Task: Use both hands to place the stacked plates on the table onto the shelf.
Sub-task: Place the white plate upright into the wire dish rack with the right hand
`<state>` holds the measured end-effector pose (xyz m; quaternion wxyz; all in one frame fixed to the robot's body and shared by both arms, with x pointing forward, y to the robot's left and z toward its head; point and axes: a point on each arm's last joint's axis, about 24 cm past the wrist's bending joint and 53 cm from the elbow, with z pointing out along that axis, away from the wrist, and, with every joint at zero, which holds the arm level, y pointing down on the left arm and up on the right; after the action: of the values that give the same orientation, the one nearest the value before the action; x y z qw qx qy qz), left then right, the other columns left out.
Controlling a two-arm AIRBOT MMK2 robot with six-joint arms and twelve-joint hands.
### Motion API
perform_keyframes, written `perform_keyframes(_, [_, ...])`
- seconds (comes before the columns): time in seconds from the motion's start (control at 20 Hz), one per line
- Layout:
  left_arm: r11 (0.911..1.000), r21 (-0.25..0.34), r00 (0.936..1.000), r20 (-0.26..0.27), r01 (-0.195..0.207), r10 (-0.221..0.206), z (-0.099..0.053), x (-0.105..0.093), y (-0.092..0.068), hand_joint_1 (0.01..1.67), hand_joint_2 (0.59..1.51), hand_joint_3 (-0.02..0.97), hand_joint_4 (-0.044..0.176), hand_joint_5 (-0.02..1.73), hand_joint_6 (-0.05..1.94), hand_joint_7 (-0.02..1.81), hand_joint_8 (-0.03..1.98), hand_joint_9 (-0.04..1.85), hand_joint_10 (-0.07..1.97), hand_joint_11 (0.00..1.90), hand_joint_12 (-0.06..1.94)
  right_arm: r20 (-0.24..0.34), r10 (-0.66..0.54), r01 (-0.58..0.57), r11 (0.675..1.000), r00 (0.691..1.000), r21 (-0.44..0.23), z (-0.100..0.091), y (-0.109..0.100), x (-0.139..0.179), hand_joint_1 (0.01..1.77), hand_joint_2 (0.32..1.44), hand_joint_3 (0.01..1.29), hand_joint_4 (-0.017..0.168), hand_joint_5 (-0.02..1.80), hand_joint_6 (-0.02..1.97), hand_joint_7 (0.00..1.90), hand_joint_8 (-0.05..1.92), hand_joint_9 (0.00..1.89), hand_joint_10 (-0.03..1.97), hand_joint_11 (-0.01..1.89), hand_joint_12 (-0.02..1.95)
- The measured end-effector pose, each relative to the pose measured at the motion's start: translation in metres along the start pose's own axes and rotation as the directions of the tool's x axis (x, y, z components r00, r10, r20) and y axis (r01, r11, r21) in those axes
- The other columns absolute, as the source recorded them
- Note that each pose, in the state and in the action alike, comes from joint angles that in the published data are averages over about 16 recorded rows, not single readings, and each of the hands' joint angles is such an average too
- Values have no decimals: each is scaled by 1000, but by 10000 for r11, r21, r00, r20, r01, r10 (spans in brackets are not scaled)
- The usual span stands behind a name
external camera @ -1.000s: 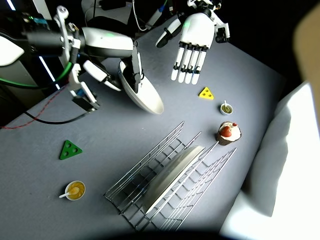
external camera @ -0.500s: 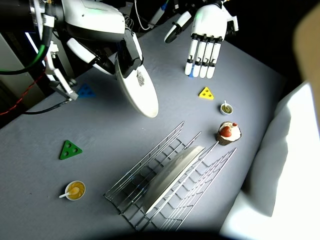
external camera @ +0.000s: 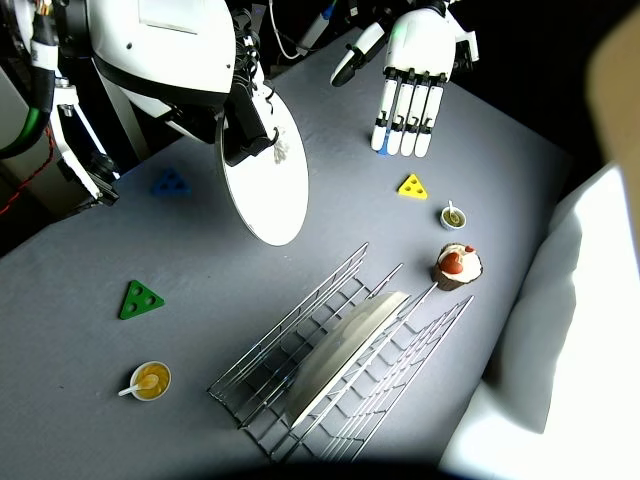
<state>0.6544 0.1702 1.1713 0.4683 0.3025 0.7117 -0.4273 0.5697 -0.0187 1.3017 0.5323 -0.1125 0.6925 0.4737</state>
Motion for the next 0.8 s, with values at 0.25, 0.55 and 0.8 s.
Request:
perform_keyframes(0.25, [10000,57,10000,44,-26,25,-1,-2,-2,15,1006,8,0,156,0,194,9,182,14,179,9,384,460,-464,9989,9982,105,0,-7,-18,1409,954,12,-9,950,823,1134,500,1226,554,971,1290])
perform_keyframes(0.55, [9997,153,9998,-42,-171,171,-3,-2,-7,15,1007,8,0,161,0,193,9,178,14,173,8,907,302,-316,9994,9954,144,1,-13,-37,1420,954,12,-9,912,882,1099,566,1184,610,944,1341])
perform_keyframes(0.8, [9985,468,9994,-154,-286,294,-1,-1,-20,16,1005,8,0,165,-1,197,9,181,15,170,9,1256,-1,-22,9998,9921,177,1,-17,-48,1424,954,12,-9,907,886,1097,565,1191,593,942,1332])
